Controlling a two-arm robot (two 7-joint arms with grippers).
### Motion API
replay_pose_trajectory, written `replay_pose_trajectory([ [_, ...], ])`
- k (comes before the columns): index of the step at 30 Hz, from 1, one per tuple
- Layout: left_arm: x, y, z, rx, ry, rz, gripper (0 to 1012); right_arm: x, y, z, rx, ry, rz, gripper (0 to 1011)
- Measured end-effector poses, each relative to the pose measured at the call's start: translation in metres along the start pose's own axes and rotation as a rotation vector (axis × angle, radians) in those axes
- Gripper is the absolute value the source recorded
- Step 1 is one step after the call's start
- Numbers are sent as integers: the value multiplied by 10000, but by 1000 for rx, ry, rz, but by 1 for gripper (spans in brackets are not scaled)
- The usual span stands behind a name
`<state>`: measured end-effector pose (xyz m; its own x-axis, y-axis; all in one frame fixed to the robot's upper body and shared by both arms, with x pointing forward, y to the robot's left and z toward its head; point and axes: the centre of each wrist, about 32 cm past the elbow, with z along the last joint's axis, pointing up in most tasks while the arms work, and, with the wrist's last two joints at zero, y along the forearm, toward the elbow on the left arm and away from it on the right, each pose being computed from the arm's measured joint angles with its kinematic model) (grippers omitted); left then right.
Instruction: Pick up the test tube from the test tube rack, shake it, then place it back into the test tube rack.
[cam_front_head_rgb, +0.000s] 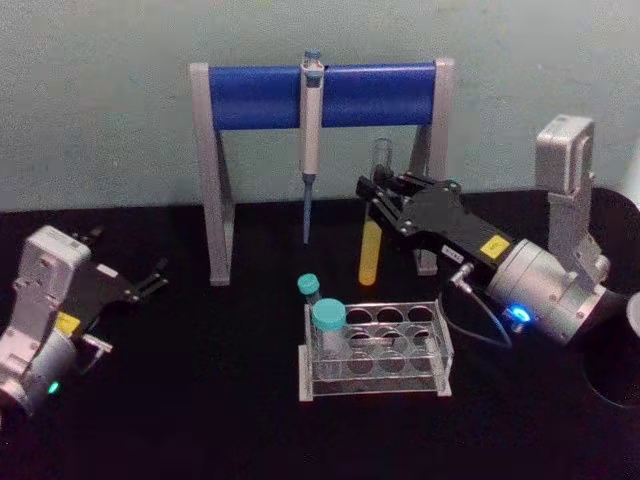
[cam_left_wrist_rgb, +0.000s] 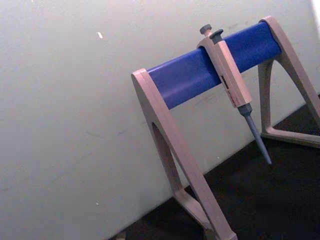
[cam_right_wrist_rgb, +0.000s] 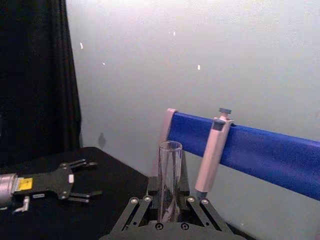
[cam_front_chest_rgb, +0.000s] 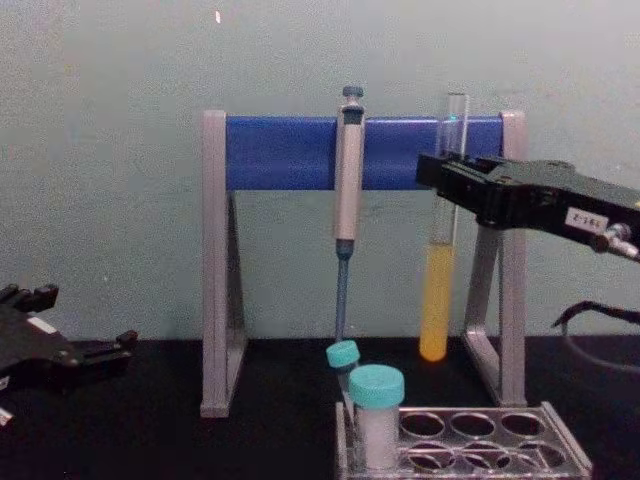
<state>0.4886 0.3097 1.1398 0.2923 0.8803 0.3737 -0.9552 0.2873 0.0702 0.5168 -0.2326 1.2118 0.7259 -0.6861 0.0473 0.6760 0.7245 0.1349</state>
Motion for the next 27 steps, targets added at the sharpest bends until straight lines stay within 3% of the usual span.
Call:
replay_pose_trajectory([
  [15,0,0,0,0,0,0,1002,49,-87,25,-2,-16,-49,232],
  [21,0,0,0,0,0,0,1001,34,-231,51,-14,-25,-83,233],
  [27,0,0,0,0,0,0,1001,-74,-440,88,-32,-24,-104,233],
])
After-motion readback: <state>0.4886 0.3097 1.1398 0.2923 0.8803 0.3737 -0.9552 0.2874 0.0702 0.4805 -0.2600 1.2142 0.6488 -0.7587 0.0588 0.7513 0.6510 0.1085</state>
